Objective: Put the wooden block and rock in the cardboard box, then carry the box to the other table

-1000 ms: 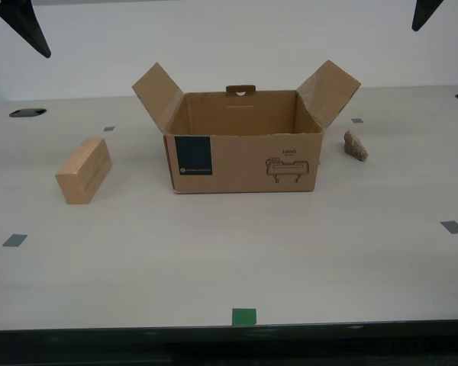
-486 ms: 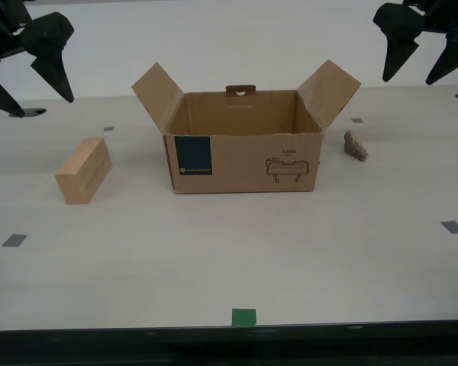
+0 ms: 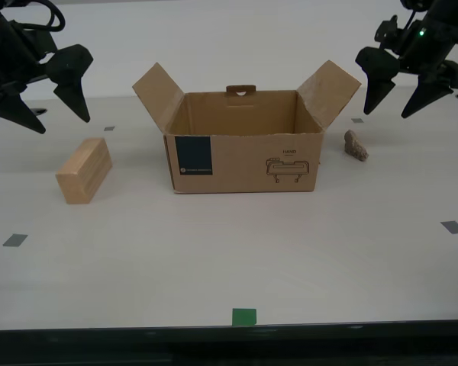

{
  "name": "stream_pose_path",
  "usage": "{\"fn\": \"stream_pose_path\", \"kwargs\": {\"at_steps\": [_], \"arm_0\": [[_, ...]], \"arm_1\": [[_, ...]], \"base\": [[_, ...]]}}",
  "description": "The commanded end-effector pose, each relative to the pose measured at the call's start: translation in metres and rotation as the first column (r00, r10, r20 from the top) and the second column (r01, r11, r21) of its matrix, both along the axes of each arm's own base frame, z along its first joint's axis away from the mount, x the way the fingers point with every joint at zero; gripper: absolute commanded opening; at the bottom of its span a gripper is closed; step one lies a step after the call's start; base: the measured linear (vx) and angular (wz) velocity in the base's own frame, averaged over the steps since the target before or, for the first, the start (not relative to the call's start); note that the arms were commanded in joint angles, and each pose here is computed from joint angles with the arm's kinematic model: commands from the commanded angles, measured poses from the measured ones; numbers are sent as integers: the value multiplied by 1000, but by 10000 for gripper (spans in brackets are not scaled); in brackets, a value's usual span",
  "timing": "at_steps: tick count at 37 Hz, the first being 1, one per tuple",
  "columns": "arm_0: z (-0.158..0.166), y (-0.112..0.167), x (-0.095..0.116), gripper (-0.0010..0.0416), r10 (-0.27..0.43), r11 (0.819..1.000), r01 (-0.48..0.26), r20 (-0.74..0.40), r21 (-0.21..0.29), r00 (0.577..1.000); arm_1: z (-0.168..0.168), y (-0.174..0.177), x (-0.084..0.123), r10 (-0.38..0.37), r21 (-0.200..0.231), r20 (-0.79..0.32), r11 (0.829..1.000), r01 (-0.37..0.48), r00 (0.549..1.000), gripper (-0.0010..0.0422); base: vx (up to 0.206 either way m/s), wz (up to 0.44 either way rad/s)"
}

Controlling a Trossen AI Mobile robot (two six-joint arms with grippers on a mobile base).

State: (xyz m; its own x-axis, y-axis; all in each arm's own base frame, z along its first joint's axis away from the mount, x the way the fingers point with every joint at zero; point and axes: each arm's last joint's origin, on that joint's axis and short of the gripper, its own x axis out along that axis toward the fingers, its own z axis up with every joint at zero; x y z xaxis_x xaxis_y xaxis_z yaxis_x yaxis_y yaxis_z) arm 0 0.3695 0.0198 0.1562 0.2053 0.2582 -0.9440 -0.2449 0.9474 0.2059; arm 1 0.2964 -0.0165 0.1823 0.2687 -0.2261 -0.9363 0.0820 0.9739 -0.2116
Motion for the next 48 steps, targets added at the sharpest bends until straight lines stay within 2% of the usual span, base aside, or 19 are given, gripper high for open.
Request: {"fn": "stream_pose_path", "kwargs": {"at_steps": [1, 12, 23, 31, 37, 42, 48], "arm_0": [[-10, 1, 6, 389, 18, 1000, -18, 21, 4, 1000], [-25, 4, 16, 389, 52, 999, -51, 73, -3, 996], [-34, 8, 13, 387, 69, 998, -69, 122, -7, 990], [-43, 10, 12, 387, 73, 997, -73, 182, -8, 981], [-52, 10, 7, 387, 74, 997, -72, 207, -18, 976], [-60, 9, 3, 386, 74, 997, -63, 236, -54, 969], [-62, 11, 2, 384, 87, 995, -74, 265, -59, 960]], "arm_1": [[-8, -1, 5, -25, 7, -3, 1000, 25, 1000, 385], [-22, -7, 11, -59, 12, 42, 998, 59, 997, 385], [-48, -11, -3, -70, 12, 47, 998, 69, 996, 385], [-57, -8, -10, -42, 106, 44, 994, 37, 998, 385], [-62, -8, -12, -41, 107, 69, 994, 33, 997, 385], [-66, -8, -15, -39, 107, 68, 994, 31, 997, 385], [-69, -8, -17, -38, 106, 77, 994, 30, 996, 385]], "base": [[0, 0], [0, 0], [0, 0], [0, 0], [0, 0], [0, 0], [0, 0]]}}
